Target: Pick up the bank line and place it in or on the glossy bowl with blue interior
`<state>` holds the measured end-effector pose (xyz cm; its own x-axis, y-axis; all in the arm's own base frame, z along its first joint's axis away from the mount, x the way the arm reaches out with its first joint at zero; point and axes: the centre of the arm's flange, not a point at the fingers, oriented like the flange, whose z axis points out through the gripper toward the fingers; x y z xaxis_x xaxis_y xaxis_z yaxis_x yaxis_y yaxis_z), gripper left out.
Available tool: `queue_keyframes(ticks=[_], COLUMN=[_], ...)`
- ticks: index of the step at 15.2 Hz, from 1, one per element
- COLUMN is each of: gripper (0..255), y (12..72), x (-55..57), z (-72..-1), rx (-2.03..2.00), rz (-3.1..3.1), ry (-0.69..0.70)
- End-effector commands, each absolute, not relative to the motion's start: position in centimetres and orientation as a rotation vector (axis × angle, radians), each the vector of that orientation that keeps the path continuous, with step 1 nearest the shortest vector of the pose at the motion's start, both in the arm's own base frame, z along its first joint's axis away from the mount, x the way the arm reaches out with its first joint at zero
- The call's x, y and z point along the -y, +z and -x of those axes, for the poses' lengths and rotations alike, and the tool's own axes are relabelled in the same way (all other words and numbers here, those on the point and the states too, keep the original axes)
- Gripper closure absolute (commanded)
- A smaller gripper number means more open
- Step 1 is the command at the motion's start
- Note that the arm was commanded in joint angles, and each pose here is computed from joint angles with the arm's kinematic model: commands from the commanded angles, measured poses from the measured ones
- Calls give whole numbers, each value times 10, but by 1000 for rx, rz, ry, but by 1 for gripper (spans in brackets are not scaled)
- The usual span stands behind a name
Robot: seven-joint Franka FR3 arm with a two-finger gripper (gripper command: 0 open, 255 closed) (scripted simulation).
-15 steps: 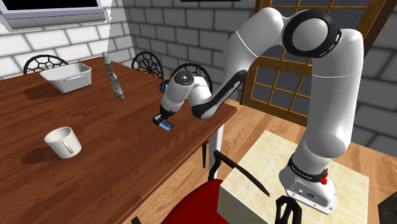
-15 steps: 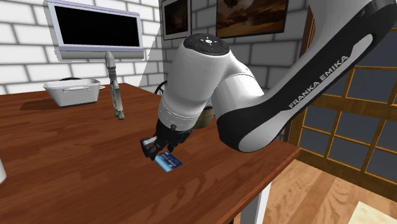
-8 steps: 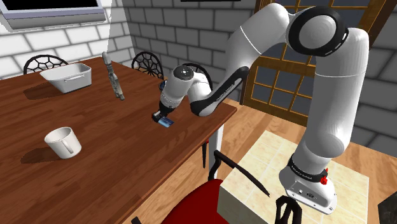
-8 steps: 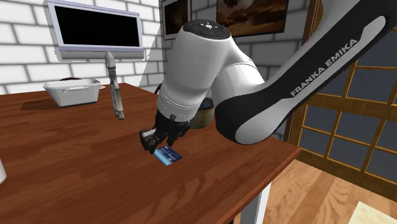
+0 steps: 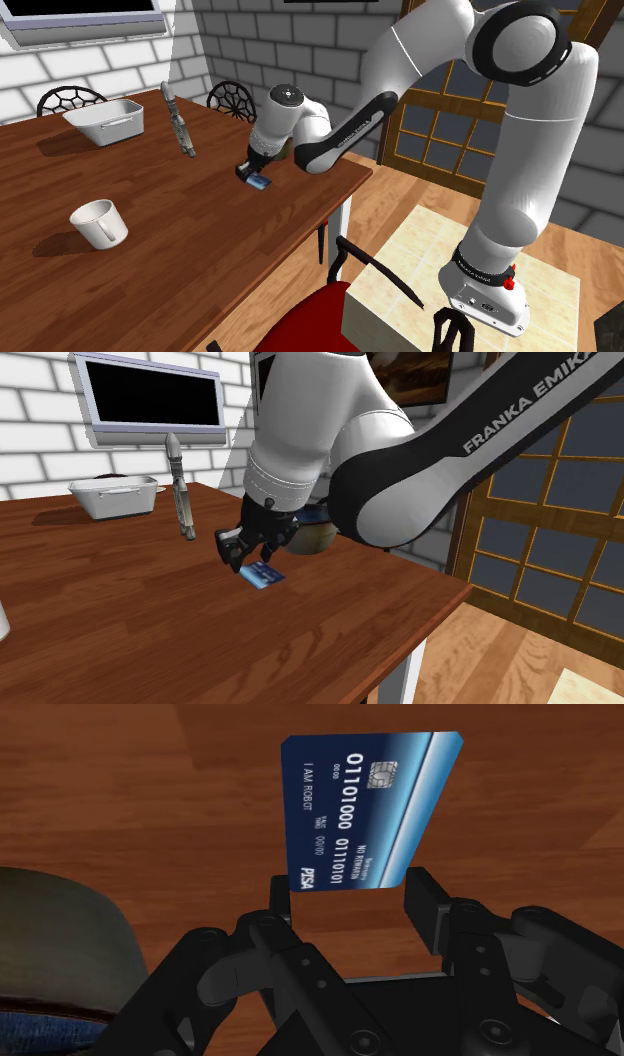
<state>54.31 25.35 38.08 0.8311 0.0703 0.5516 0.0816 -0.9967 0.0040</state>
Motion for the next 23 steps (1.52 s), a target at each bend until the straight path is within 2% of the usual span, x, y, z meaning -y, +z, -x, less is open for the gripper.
queue_keyframes(ticks=[1, 20, 23], gripper=[255, 255, 255], y=[391, 488, 491], x=[-253, -253, -222], z=[-543, -543, -568], rx=[124, 124, 124], rz=[2987, 2987, 2987], ry=[-898, -898, -898])
